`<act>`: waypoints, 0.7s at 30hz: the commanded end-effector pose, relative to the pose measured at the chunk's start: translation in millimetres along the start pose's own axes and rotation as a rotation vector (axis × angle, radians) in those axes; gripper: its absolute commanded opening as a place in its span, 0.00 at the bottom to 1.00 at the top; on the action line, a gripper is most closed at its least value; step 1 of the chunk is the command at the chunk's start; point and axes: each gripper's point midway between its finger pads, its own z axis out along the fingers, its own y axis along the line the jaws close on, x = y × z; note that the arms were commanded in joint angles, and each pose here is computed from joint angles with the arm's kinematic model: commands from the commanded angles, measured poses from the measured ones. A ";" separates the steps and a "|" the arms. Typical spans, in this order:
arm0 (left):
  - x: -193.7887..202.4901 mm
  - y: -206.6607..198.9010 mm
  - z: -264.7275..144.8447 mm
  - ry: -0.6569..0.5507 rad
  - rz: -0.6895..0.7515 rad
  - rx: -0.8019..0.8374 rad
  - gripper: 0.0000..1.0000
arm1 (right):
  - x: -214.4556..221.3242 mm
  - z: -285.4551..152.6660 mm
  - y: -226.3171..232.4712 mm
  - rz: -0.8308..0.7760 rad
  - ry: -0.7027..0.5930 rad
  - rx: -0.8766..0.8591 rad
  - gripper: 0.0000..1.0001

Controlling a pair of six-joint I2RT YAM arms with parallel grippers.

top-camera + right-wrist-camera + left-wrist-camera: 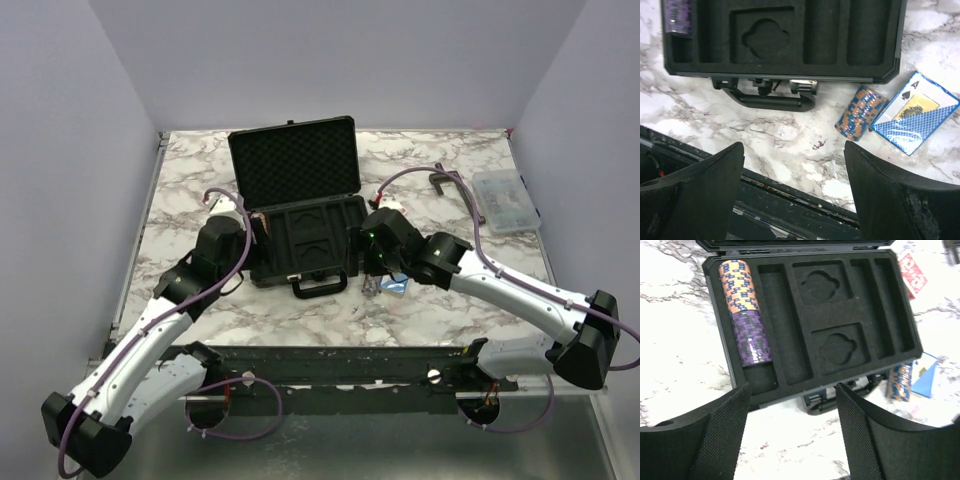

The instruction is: Pack up texas hold em set

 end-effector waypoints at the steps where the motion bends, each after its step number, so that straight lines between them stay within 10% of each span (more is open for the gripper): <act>1: -6.6 -8.2 -36.3 0.021 0.058 0.075 0.76 | 10.3 0.5 -21.1 0.059 -0.007 0.091 0.84; 10: 7.6 21.5 -57.4 -0.004 0.216 0.033 0.97 | 41.5 15.2 -40.3 0.168 0.048 0.176 0.83; 21: 12.6 17.5 -55.5 0.012 0.214 0.059 0.96 | 51.2 42.4 -67.3 0.295 -0.006 0.355 0.74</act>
